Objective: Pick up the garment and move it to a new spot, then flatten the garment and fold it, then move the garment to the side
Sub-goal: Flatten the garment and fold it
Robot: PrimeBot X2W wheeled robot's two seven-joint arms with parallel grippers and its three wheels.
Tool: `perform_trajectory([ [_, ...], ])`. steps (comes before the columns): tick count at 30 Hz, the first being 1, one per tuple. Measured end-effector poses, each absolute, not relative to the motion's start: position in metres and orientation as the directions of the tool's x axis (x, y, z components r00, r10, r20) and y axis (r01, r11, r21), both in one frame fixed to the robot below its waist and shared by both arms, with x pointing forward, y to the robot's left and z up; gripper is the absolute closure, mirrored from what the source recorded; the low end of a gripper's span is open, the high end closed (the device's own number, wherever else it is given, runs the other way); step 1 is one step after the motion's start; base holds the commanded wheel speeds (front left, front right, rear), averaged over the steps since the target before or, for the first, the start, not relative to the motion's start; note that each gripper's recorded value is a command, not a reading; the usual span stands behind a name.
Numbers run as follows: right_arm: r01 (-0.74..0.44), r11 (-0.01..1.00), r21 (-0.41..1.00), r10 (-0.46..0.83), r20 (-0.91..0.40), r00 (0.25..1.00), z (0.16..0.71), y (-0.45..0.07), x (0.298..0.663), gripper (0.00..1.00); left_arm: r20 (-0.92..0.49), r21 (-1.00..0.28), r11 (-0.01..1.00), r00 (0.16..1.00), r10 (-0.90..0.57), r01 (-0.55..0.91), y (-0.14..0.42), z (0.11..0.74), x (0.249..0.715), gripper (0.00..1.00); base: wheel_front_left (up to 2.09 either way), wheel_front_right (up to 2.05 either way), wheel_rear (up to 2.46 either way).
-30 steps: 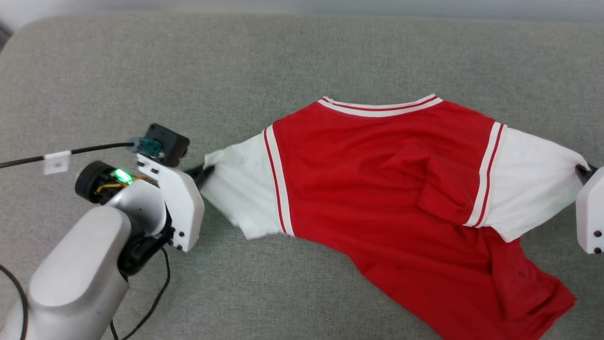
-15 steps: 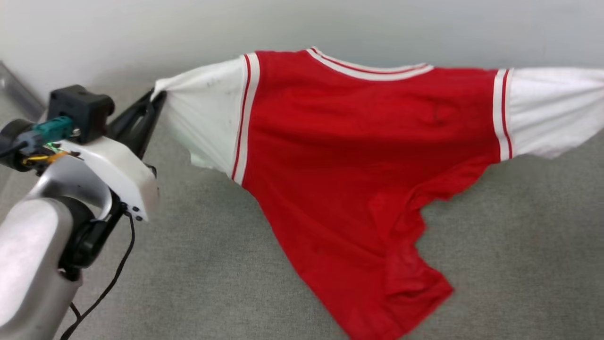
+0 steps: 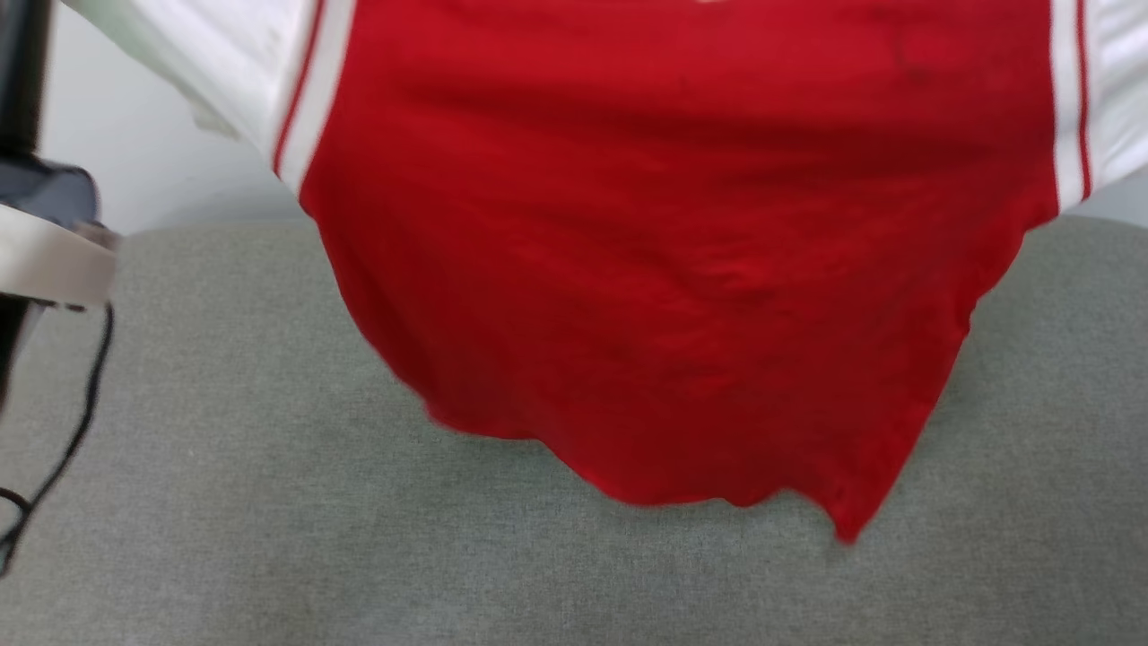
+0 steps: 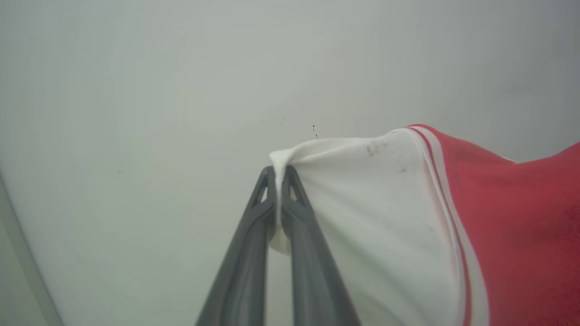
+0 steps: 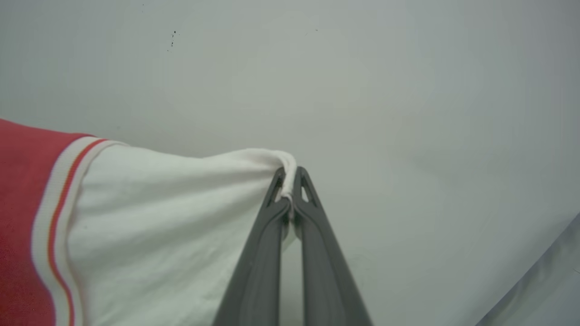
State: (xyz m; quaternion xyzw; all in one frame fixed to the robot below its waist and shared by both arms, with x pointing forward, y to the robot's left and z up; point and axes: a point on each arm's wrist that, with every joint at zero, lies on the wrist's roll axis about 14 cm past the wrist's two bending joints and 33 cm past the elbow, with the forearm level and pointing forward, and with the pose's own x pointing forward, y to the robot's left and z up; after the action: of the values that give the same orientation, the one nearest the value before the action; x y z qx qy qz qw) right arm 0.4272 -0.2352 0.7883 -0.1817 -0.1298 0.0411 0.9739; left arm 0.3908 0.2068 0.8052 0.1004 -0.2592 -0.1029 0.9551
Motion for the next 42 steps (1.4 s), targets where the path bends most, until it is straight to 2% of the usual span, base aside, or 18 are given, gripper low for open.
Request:
perform_trajectory([
  [8, -0.004, 0.939, -0.344, 0.121, 0.318, 0.940, 0.809, -0.242, 0.456, 1.00, 0.532, 0.288, 0.953, 0.811, -0.246, 0.100, 0.213, 0.837, 0.421, 1.00, 0.00, 0.00, 0.00],
  [11, -0.011, 0.950, -0.313, 0.110, 0.299, 0.948, 0.801, -0.244, 0.481, 1.00, 0.501, 0.303, 0.946, 0.825, -0.262, 0.116, 0.210, 0.832, 0.451, 1.00, 0.00, 0.00, 0.00],
  [18, -0.014, 0.941, -0.338, 0.091, 0.215, 0.972, 0.774, -0.249, 0.541, 1.00, 0.450, 0.301, 0.939, 0.844, -0.292, 0.164, 0.202, 0.822, 0.527, 1.00, 0.00, 0.00, 0.00],
  [30, 0.069, 0.947, -0.314, 0.013, 0.253, 0.967, 0.767, -0.269, 0.635, 1.00, 0.476, 0.268, 0.952, 0.839, -0.265, 0.148, 0.190, 0.811, 0.643, 1.00, 0.00, 0.00, 0.00],
  [35, 0.060, 0.939, -0.339, 0.000, 0.175, 0.985, 0.722, -0.268, 0.675, 1.00, 0.456, 0.247, 0.957, 0.854, -0.251, 0.150, 0.189, 0.782, 0.683, 1.00, 0.00, 0.00, 0.00],
  [42, 0.002, 0.954, -0.299, 0.027, 0.093, 0.995, 0.651, -0.255, 0.711, 1.00, 0.362, 0.235, 0.953, 0.893, -0.268, 0.190, 0.183, 0.706, 0.720, 1.00, 0.00, 0.00, 0.00],
])
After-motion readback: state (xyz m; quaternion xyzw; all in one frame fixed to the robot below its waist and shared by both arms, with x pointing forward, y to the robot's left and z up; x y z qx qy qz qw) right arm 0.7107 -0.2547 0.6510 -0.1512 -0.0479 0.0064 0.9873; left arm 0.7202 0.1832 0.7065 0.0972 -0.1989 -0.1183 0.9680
